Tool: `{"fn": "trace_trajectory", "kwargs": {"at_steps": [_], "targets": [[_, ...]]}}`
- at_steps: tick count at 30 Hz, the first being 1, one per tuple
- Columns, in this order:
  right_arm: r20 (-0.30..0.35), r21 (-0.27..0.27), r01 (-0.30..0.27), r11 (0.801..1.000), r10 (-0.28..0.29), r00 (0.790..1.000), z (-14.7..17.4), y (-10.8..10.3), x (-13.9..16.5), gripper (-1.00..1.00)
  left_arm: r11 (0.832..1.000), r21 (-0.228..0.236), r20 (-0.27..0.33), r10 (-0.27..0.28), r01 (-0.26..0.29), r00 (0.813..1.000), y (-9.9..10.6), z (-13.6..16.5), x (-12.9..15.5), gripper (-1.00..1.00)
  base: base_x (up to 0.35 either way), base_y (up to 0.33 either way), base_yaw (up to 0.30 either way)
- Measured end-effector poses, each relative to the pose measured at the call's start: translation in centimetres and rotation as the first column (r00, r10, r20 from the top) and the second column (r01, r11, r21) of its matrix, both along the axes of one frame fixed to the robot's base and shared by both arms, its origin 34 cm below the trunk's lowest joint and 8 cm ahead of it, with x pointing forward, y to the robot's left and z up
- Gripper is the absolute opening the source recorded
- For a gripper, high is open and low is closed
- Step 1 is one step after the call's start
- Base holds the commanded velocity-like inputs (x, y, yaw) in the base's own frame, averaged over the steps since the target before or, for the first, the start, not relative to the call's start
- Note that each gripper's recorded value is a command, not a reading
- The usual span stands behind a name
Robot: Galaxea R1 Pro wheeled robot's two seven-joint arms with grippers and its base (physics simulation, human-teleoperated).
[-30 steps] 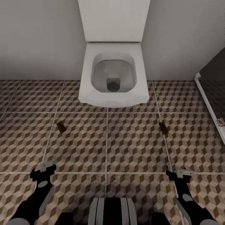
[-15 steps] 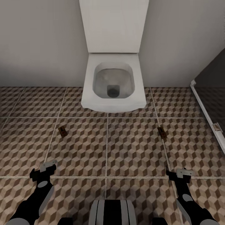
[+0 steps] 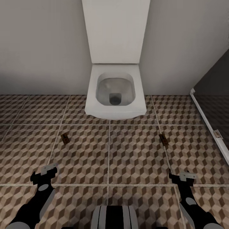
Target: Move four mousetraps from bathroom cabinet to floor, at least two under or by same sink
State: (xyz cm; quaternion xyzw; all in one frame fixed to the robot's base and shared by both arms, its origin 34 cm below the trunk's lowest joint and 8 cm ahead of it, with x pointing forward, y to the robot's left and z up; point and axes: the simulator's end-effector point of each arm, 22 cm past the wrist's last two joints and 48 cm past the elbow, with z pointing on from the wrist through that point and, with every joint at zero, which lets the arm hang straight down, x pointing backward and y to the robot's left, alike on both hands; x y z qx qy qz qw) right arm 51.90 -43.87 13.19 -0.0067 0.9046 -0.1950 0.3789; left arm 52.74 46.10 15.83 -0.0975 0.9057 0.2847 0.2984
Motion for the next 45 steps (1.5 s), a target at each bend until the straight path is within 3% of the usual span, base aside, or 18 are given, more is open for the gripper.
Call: {"fn": "trace_trajectory", "kwargs": {"at_steps": [45], "targets": [[0.182, 0.0, -0.002, 1.0, 0.002, 0.983, 9.0, 0.1, 5.8, 1.0, 1.0, -0.001, 0.182, 0.001, -0.001, 0.983, 0.0, 9.1, 5.3, 1.0, 0.0, 0.0, 0.0]]}}
